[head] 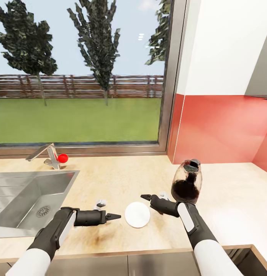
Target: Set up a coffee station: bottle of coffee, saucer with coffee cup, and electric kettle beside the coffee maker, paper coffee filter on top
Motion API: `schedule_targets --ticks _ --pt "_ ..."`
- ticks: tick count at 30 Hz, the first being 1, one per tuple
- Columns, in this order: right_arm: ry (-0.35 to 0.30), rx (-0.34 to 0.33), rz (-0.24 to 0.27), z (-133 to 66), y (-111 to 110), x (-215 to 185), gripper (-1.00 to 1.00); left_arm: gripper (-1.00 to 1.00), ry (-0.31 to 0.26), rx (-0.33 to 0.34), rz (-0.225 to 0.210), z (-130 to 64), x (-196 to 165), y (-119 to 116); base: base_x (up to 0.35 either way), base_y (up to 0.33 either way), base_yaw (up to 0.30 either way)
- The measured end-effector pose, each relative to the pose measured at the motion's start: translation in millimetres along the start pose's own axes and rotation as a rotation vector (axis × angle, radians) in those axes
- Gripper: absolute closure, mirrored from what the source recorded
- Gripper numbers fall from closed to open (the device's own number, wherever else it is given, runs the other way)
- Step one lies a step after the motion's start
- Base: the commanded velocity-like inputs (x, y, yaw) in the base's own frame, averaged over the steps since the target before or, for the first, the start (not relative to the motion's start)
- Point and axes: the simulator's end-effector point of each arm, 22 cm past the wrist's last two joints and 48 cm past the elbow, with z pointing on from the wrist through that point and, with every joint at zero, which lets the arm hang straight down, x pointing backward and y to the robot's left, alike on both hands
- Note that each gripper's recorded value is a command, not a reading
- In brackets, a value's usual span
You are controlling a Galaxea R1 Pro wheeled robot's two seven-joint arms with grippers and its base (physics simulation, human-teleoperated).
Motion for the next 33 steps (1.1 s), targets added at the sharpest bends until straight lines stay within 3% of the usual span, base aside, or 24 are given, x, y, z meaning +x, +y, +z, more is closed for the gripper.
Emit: schedule_targets --ticks 14,33 --pt "-0.003 -0.034 -0.006 14.2 23.5 8.4 -1.00 -1.00 -0.003 -0.027 0.069 -11.6 -23.3 -5.6 0.000 0.000 0.000" --pt "-0.016 -0.049 -0.024 13.5 35.0 3.3 -1.00 -1.00 -0.013 -0.025 0.069 -11.2 -25.4 -6.3 0.000 0.000 -0.114"
